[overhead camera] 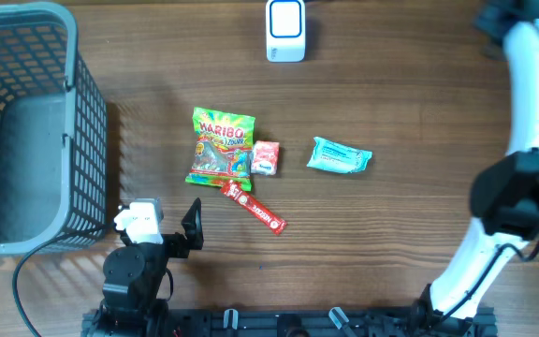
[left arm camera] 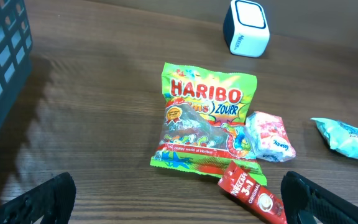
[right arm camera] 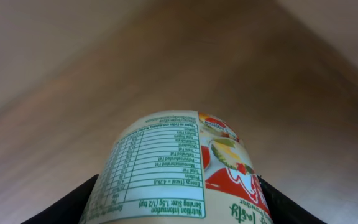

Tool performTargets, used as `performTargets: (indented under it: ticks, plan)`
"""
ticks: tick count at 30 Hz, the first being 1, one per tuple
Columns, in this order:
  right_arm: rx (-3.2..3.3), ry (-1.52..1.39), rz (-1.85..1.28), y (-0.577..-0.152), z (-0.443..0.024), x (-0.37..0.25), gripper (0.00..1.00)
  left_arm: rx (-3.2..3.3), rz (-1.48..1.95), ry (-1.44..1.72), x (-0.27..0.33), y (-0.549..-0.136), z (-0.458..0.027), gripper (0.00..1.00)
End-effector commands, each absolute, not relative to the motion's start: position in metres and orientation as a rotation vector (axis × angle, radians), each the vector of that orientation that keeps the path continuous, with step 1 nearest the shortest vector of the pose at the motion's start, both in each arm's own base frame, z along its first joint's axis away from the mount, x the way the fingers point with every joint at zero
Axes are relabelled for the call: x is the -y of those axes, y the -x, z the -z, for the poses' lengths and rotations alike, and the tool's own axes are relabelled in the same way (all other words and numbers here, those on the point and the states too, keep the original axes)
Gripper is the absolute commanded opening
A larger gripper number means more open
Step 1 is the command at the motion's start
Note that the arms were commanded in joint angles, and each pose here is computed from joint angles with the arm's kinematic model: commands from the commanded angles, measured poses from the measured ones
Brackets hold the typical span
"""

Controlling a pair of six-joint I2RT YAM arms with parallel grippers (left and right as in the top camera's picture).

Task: Scan the item barcode
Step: 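Carry the jar to the table's right edge and release it, then reach the right gripper to the teal wrapped bar and grasp it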

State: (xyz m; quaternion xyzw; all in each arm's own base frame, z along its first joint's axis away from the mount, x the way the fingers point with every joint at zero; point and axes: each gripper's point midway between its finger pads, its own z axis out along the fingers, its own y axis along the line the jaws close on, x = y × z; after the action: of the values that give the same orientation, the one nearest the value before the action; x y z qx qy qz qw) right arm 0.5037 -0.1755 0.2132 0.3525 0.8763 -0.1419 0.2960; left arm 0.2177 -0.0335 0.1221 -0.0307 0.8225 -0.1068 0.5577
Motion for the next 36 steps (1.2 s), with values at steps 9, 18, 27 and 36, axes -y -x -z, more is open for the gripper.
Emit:
performTargets:
  ticks: [9,18,27,36]
  plan:
    - [-2.714,-1.403,0.136,-0.383,-0.063,0.3,0.64,-1.945,0.241,0.089,0.031,-0.218,-0.119,1.0]
    - [-2.768,-1.321,0.058,-0.377,-0.064,0.307,1.0,-1.945,0.241,0.089,0.031,-0.218,-0.119,1.0]
    - [-2.625,-0.984,-0.187,-0.408,-0.229,0.181,1.0,-1.945,0.241,0.089,0.031,-0.218,-0.119,1.0]
    - [-2.973,-0.125,0.088,-0.395,-0.218,-0.016,1.0,-1.945,0.241,0.089,0.031,-0.218,-0.119,1.0]
